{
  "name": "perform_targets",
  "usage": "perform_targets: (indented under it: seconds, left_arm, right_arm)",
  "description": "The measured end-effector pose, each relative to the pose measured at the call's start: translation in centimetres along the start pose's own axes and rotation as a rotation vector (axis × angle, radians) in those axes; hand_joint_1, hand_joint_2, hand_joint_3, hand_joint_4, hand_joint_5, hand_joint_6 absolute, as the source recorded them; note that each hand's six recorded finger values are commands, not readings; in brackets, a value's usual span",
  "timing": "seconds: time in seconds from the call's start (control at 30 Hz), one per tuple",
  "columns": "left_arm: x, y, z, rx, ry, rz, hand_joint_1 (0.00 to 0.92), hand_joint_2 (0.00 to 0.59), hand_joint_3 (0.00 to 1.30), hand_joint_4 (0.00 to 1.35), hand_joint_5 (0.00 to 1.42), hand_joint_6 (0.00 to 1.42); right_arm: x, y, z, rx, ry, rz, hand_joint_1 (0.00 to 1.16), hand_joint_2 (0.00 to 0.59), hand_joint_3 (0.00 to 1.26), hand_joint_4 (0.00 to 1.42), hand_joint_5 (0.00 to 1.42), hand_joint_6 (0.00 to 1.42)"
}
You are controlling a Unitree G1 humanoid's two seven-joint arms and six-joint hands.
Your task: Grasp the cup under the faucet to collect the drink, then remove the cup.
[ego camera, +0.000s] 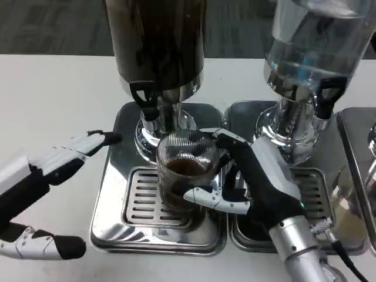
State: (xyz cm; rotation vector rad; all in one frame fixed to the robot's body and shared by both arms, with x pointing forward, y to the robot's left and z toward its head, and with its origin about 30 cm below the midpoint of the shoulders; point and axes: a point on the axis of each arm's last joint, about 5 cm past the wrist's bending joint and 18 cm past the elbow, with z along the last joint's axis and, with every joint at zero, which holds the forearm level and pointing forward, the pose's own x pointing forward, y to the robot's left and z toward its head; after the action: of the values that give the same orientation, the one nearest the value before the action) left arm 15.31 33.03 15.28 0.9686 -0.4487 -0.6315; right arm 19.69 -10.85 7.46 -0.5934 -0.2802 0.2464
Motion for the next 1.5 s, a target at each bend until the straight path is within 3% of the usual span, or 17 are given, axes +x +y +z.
perform_targets:
  seconds: [0.37,0.63,0.73,1.07,1.23,1.5]
  left_arm:
    - [-0.6,0.0,0.86,0.03,-0.027,0.016,0.0,0.052,0.03,0.0,0.0,0.02]
    - [-1.1,-0.2,1.87,0.107,-0.048,-0.04,0.0,0.051,0.03,0.0,0.0,0.02]
    - [-1.4,-0.4,2.0,0.121,-0.046,-0.062,0.0,0.051,0.03,0.0,0.0,0.01]
    - [-2.4,-0.2,2.55,0.19,-0.047,-0.012,0.0,0.049,0.03,0.0,0.0,0.01]
    - [-2.6,-0.4,2.87,0.203,-0.065,-0.025,0.0,0.048,0.04,0.0,0.0,0.01]
    - [-2.5,-0.9,3.05,0.196,-0.079,-0.05,0.0,0.048,0.04,0.0,0.0,0.01]
  right_arm:
    - [-0.8,-0.75,0.25,0.004,-0.002,-0.014,0.64,0.234,0.48,0.61,0.77,1.06]
    - [-1.8,-1.34,0.24,-0.002,0.007,-0.009,0.64,0.234,0.48,0.61,0.78,1.06]
    - [-1.8,-1.61,0.32,0.006,0.007,-0.021,0.64,0.234,0.48,0.61,0.78,1.07]
    - [-2.1,-2.11,0.5,0.009,0.003,-0.022,0.63,0.243,0.49,0.61,0.78,1.08]
    - [-2.4,-2.27,0.48,0.008,0.008,-0.023,0.63,0.243,0.49,0.61,0.79,1.08]
    - [-3.3,-2.53,1.0,0.02,-0.003,-0.012,0.63,0.243,0.49,0.61,0.79,1.08]
